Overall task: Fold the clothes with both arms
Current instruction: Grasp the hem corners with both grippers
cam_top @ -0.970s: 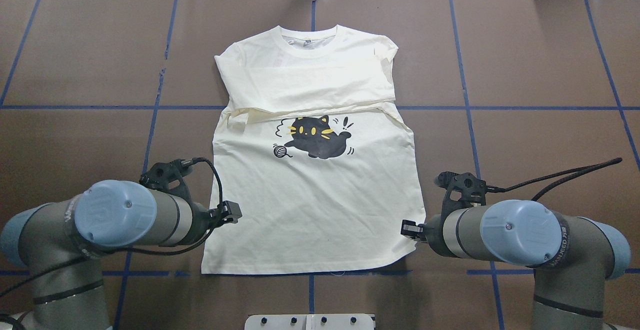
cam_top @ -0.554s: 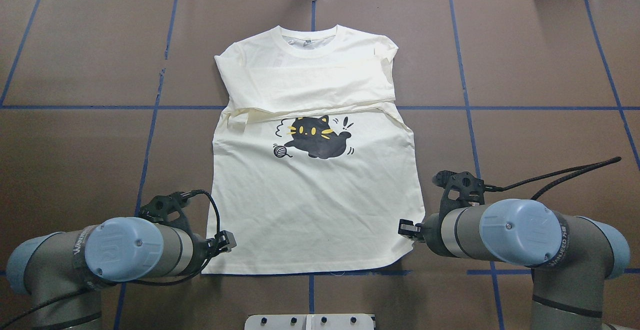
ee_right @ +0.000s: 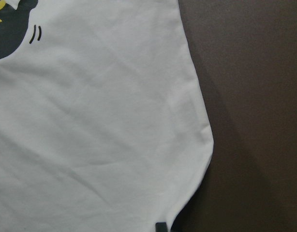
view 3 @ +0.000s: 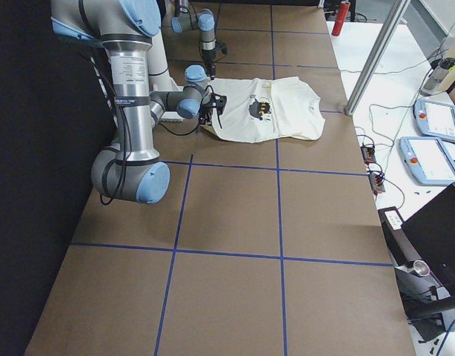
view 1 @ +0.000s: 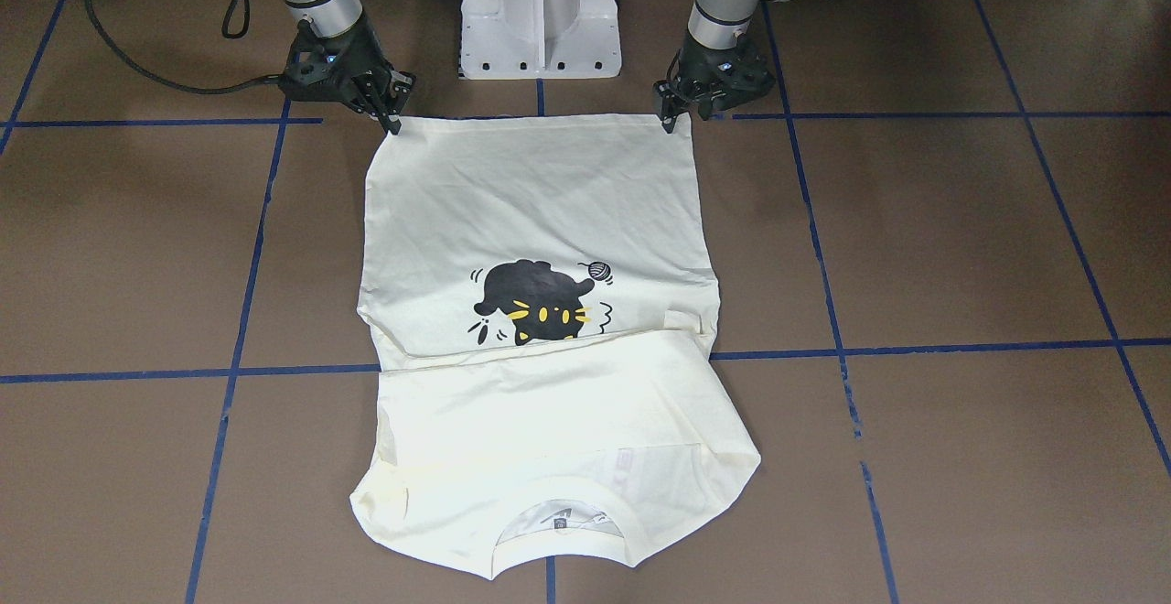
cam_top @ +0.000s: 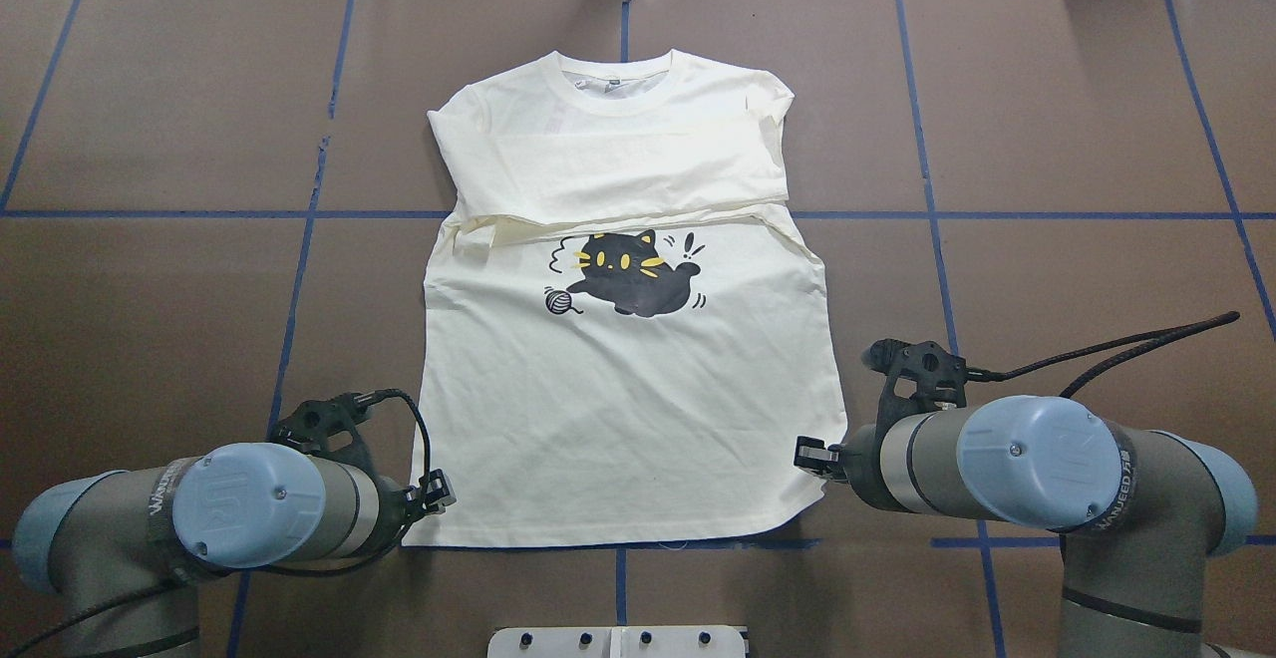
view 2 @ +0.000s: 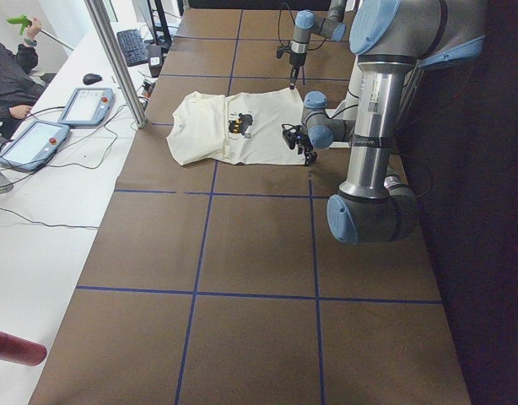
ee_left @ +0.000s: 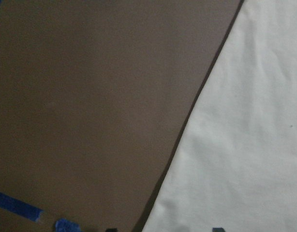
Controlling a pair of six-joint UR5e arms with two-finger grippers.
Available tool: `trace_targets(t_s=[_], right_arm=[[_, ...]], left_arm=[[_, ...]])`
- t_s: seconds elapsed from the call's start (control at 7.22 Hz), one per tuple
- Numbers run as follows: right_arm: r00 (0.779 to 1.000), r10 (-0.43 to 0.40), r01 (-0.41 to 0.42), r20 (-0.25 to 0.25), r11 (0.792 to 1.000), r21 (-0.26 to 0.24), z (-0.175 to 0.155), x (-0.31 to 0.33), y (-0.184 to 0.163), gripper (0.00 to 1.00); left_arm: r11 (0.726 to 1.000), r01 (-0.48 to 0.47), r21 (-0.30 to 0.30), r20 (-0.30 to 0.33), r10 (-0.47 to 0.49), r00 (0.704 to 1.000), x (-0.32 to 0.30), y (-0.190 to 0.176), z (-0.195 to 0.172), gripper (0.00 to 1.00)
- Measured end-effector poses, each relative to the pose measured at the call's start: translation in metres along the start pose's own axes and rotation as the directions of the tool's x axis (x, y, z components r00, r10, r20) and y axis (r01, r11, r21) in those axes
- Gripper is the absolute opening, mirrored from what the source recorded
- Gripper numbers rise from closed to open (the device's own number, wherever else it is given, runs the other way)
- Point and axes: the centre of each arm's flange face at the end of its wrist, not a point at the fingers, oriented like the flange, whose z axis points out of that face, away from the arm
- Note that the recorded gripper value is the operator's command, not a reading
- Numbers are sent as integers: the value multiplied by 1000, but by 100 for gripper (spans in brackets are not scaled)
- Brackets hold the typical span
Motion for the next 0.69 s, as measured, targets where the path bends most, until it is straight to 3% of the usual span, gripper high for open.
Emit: trace_targets(t_s=[0.28,0.69], right_arm=[[1000,2,-2,0,1000,0,0,0,-1,0],[1000,5,-5,1,1000,1,-2,1,-4,0]], left_arm=[[1000,1,2,7,-1,1000,-1,-1,3,51],[1000,-3,-3,12,4,1000,-2,2,5,48]])
